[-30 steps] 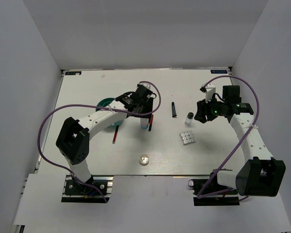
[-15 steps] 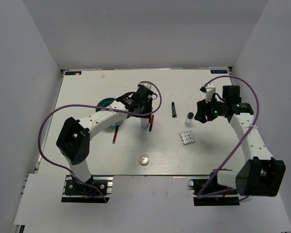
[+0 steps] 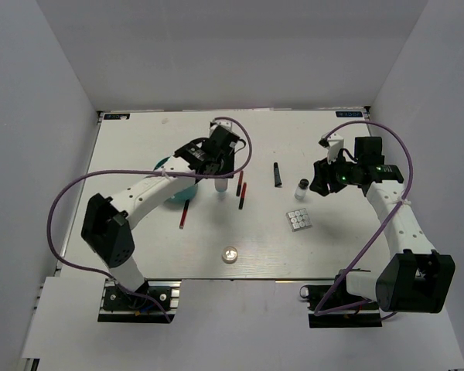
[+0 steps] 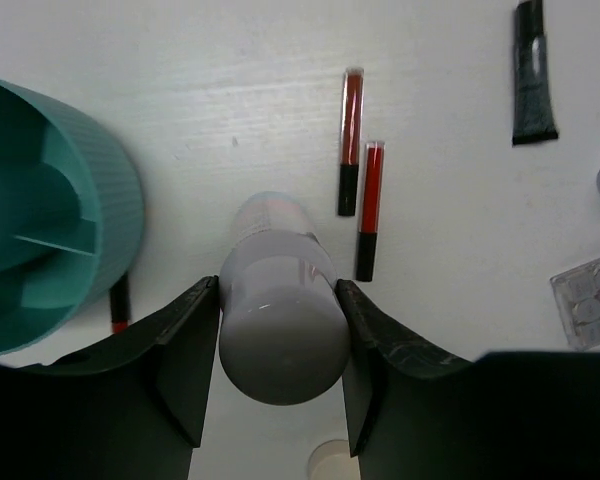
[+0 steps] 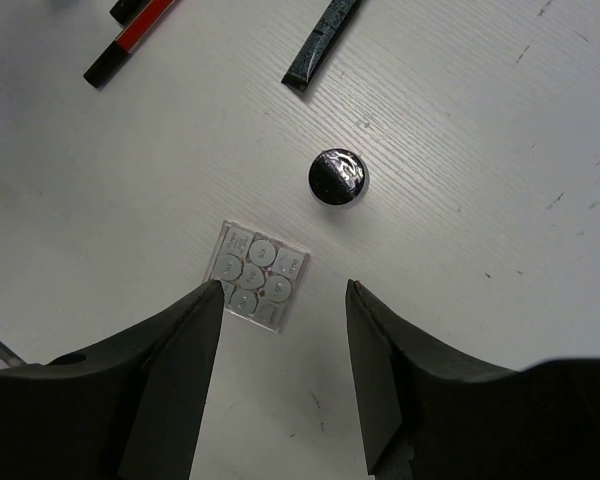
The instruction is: Organize the makeup
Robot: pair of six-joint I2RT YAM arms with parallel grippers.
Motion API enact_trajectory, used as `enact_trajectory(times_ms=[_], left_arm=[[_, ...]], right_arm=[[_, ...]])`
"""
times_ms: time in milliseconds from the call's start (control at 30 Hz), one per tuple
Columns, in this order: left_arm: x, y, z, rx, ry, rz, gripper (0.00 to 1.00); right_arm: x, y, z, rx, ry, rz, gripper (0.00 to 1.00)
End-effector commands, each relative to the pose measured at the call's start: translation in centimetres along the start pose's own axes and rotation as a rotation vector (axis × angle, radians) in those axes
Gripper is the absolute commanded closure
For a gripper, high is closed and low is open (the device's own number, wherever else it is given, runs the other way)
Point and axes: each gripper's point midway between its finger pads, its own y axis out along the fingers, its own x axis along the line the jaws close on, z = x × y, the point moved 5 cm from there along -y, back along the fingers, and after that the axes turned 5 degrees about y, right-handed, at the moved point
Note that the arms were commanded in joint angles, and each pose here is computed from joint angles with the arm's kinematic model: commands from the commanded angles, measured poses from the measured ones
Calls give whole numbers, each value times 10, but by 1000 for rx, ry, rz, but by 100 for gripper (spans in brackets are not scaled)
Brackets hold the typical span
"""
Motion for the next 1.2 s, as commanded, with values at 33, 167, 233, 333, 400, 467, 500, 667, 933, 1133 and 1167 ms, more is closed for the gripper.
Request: enact_trajectory(times_ms=[33,167,233,333,400,467,500,667,933,1133,1167], left_arm=[[30,-69,-62,-240,-89,-62,100],[50,-95,-76,-316,-149,-107,100],[66,-102,-80,-336,-182,-152,100],[94,-108,-80,-347,-223,-259,100],[109,-113,-81,-356,-241,-305,100],[125,-118,-82,-363,-267,-346,100],[130,-120,-82,-365,-272,-354,100],[148,-119,-73,-333,-292,-382,100],[148,-102,-50,-274,-305,-333,100],[144,-91,-39,-259,-304,-297,100],[143,-91,-39,-259,-305,-294,100]], right_arm=[[1,-1,-3,-29,-1,0,42],[2,-1,-2,-28,2,-2,42],[2,-1,-2,-29,2,-3,42],[2,-1,0,-25,3,-5,42],[3,-1,1,-24,3,-7,42],[4,-1,2,-23,5,-8,42],[4,-2,2,-24,3,-5,42],[5,-1,4,-23,6,-10,42],[6,-2,2,-26,8,-15,42],[5,-3,3,-26,13,-11,42],[7,-2,3,-24,9,-17,42]])
